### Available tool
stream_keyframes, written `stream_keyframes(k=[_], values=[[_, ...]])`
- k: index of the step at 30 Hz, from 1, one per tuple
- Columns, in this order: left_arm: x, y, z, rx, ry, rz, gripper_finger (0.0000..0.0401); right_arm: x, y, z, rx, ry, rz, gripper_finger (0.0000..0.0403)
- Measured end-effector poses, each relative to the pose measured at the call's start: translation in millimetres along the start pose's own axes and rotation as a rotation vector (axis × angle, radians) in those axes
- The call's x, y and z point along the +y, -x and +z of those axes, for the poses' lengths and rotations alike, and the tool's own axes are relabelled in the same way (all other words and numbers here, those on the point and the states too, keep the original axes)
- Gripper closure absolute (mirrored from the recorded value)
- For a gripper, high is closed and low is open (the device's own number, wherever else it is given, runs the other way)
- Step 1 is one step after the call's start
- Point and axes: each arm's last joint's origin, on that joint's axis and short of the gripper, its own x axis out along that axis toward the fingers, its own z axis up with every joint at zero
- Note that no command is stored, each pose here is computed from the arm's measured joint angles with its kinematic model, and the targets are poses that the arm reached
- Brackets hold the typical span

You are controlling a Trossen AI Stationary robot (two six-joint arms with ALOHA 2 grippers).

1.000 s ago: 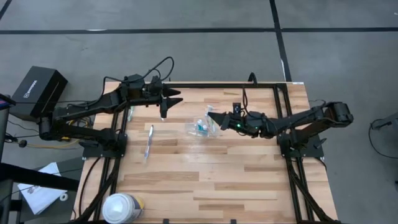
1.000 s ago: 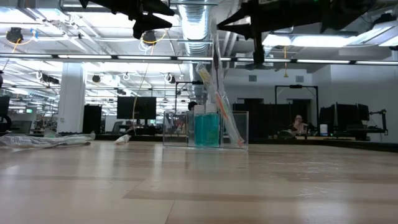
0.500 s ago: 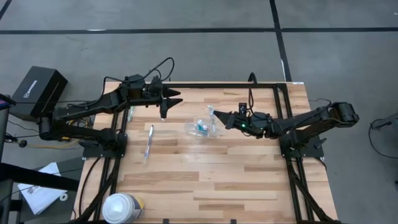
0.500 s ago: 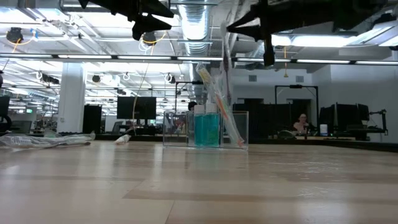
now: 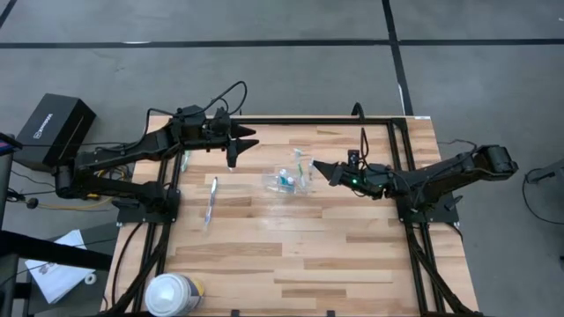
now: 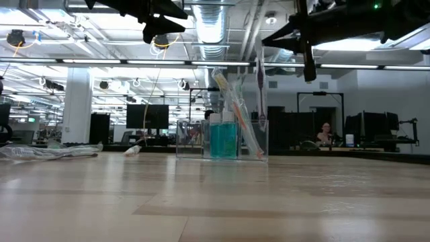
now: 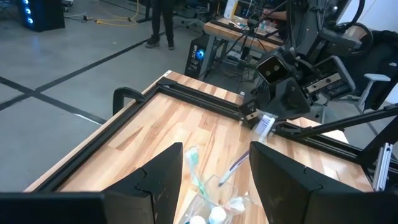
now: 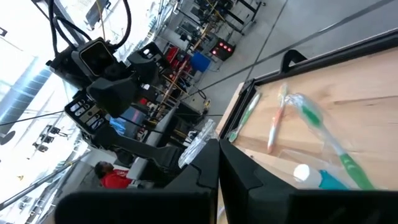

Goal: Pick & Place toothbrushing station
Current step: Put the right purple toothbrush into the transparent organizer

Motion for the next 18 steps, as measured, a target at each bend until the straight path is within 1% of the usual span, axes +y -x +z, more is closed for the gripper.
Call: stream_keyframes(k=[10, 18], values=[[0.1, -0.1, -0.1, 0.000, 0.000, 0.001, 0.0219, -11.3, 2.7, -5.0, 0.022, 0.002, -0.036, 0.0403], [0.1, -0.1, -0.1, 0.000, -0.002, 0.001, 0.0219, -28.6, 5.4, -13.6, 0.060, -0.008, -0.106, 0.0403]])
